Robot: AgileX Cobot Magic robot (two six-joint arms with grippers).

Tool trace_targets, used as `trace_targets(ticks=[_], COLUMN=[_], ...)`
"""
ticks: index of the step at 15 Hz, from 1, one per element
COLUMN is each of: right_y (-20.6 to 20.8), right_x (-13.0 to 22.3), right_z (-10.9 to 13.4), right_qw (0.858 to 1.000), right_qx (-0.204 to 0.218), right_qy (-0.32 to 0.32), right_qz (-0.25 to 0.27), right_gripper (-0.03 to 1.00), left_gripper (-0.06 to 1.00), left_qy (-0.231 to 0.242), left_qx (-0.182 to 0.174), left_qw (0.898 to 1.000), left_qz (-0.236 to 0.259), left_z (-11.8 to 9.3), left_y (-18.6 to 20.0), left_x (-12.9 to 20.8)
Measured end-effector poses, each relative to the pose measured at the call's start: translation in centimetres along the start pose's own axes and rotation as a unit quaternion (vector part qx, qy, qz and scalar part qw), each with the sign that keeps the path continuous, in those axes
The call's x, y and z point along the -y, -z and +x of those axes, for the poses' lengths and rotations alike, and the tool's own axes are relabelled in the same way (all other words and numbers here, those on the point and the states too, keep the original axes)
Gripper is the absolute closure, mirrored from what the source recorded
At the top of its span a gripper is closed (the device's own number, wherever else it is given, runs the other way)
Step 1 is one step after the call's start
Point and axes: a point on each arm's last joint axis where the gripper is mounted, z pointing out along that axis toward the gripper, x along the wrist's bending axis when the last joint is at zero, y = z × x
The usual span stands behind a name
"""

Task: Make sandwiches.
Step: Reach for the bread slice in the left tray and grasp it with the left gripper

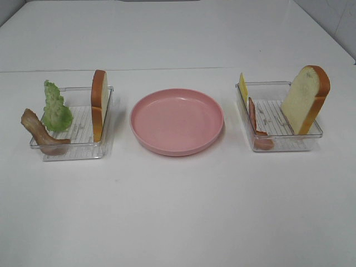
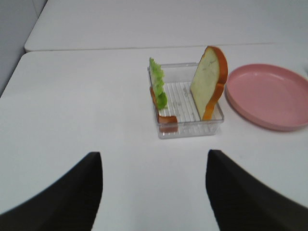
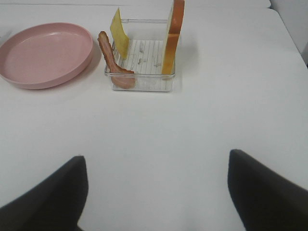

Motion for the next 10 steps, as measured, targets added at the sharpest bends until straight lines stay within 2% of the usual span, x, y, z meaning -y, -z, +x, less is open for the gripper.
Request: trace_targets(ticks=[2, 6, 8, 10], right_y=[0.0, 0.0, 0.0, 0.0], right_x=[0.0, 0.0, 0.0, 0.0], right_z=[0.0, 0.0, 0.0, 0.0], right_qw=[1.000, 1.000, 1.000, 1.000], right_qx=[0.000, 0.000, 0.000, 0.000], right_qy=[0.000, 0.000, 0.000, 0.000], right_qz=[0.000, 0.000, 0.000, 0.000], right_gripper=[0.21, 0.21, 0.21, 0.21], left_gripper=[0.34, 0.34, 0.34, 0.34], left_qy=[0.048, 0.051, 0.054, 0.057], left_qx=[0.024, 0.045, 0.054, 0.069], left_qw=[0.998, 0.985, 0.970, 0.943], left_qz=[0.044, 0.161, 0.229, 0.321], left_z=[-0.2, -0.4, -0.4, -0.4], left_y=[-3.5, -9.7, -13.2, -17.3], left_x=[-1.8, -5.7, -8.0, -9.5])
